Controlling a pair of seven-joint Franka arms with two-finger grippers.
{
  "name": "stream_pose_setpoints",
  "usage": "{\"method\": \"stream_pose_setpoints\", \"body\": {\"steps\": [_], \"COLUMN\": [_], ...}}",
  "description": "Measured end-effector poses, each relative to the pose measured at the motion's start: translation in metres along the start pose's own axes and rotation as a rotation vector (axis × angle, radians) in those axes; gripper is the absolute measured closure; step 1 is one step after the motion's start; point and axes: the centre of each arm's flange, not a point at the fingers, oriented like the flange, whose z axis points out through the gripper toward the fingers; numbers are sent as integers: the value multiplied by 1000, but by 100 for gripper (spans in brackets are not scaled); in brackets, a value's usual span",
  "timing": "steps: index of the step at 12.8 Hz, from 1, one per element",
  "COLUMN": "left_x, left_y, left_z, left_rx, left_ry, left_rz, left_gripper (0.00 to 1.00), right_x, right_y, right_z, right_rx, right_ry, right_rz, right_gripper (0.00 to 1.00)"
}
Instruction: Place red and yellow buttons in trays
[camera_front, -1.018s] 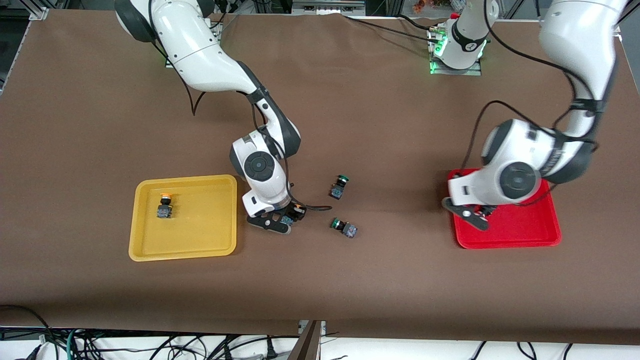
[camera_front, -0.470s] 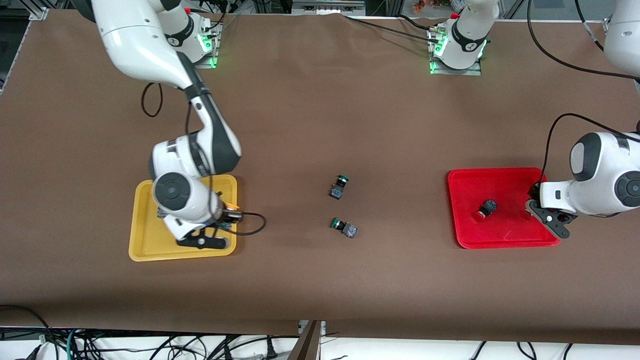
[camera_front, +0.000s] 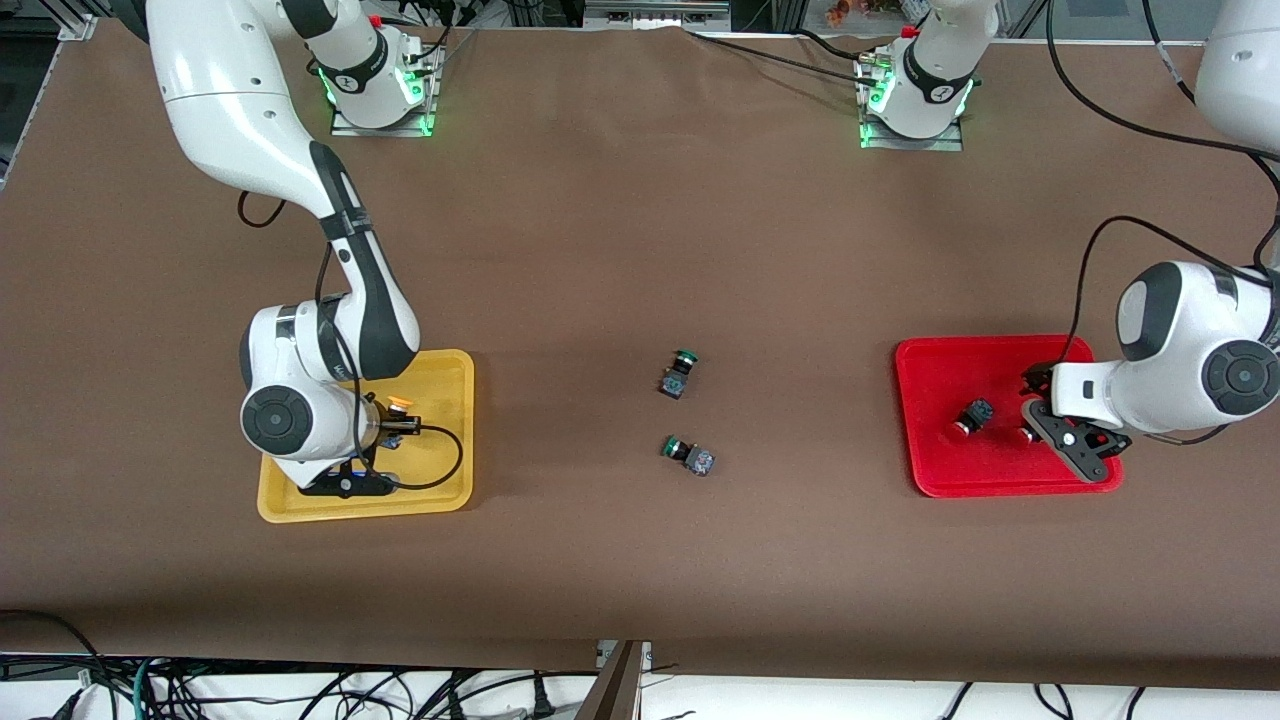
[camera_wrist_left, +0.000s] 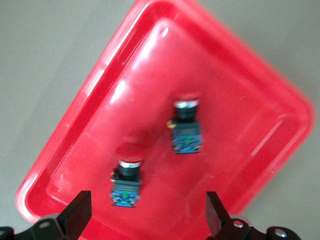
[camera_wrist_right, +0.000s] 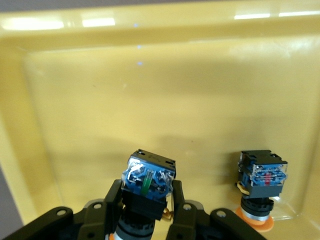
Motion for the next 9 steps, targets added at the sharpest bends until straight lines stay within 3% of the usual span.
{"method": "stream_pose_setpoints", "body": {"steps": [3, 4, 7, 9], "left_x": [40, 53, 91, 108], "left_y": [61, 81, 130, 152], "left_z": [-62, -80, -115, -133], "left_rx": [-21, -21, 6, 56], "left_ry": [-44, -59, -93, -82], "left_rz": [-183, -244, -381, -406], "left_gripper": [0, 0, 0, 0], "right_x": [-5, -6, -8, -23], "right_y": [-4, -5, -5, 2], "right_z": [22, 25, -8, -63], "right_rx": [2, 2, 11, 12], "right_ry": [3, 6, 23, -17], "right_rz": [-6, -8, -11, -35], "right_gripper": [57, 51, 22, 1]}}
